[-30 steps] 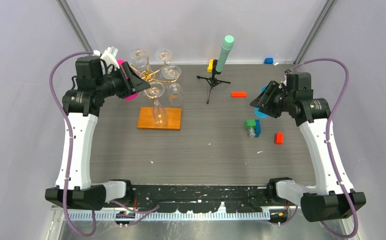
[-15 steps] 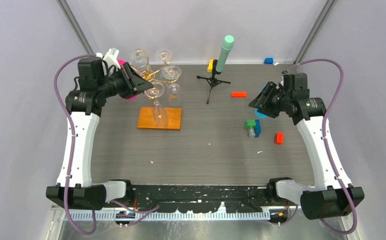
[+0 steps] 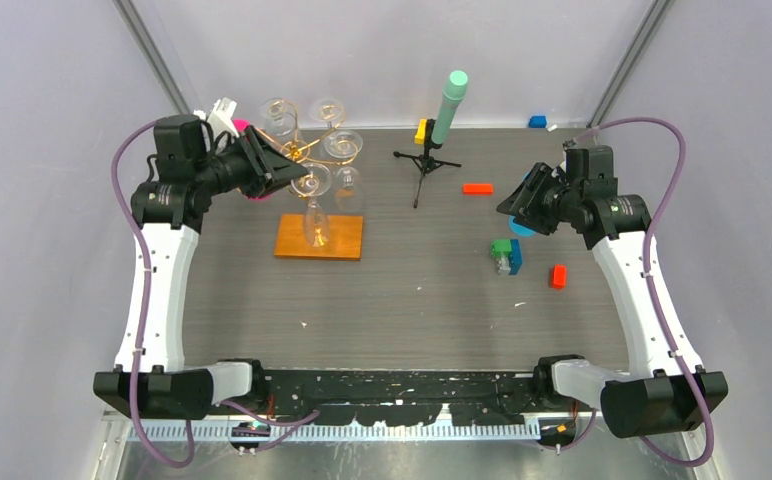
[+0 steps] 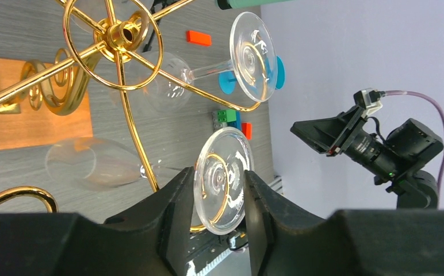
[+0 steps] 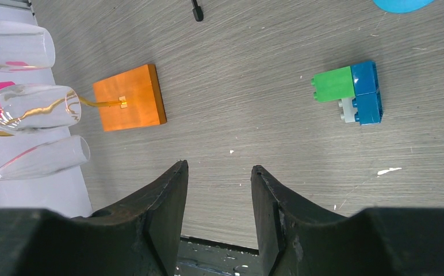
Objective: Take the wine glass off the wine glass rack
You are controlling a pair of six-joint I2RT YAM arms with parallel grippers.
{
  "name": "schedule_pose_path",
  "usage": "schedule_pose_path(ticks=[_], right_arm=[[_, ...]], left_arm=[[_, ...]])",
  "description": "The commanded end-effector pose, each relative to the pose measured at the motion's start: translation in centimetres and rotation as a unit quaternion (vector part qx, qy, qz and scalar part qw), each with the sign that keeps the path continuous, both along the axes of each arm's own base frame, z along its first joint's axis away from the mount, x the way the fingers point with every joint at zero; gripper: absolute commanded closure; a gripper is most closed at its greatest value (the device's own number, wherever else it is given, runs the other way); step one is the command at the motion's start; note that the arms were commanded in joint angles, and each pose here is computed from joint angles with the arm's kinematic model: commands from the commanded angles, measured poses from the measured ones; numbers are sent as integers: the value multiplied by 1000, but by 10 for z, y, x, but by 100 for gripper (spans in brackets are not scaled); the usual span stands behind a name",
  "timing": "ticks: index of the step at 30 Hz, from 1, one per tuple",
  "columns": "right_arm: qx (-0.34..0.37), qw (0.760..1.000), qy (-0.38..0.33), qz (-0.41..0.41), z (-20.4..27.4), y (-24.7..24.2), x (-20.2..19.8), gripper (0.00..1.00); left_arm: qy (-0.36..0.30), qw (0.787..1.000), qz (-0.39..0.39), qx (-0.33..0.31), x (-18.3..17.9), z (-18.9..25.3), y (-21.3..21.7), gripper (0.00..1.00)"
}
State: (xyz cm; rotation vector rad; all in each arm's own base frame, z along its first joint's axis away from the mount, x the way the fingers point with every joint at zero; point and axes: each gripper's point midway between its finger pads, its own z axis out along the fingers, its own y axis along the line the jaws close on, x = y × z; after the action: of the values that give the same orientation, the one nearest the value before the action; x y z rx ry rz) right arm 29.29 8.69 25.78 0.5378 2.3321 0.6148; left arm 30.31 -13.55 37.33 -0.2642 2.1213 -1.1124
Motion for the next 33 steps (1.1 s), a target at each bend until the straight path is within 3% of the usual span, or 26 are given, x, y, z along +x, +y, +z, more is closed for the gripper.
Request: schedule_pose_path(ticks=[1, 3, 9, 13, 21, 33], right_arm=[[2, 1000, -16, -8, 7, -1, 6, 50], [1, 1000, -17, -7, 8, -1, 6, 50], [3, 1000, -21, 0, 11, 1, 7, 51], [4, 1000, -21, 0, 11, 1, 7, 51], [5, 1000, -23, 0, 14, 1, 8, 51], [0, 999, -32, 2, 21, 0, 4, 51]], left_arm=[[-9, 999, -31, -43, -3, 11, -9, 70], [-8, 997, -50, -63, -3, 11, -15, 77], [-6, 995, -63, -79, -3, 10, -19, 85], [-11, 995, -64, -79, -3, 12, -19, 100], [-30, 996, -33, -80, -2, 27, -6, 100], [-31, 988, -48, -146, -20, 53, -6, 100]])
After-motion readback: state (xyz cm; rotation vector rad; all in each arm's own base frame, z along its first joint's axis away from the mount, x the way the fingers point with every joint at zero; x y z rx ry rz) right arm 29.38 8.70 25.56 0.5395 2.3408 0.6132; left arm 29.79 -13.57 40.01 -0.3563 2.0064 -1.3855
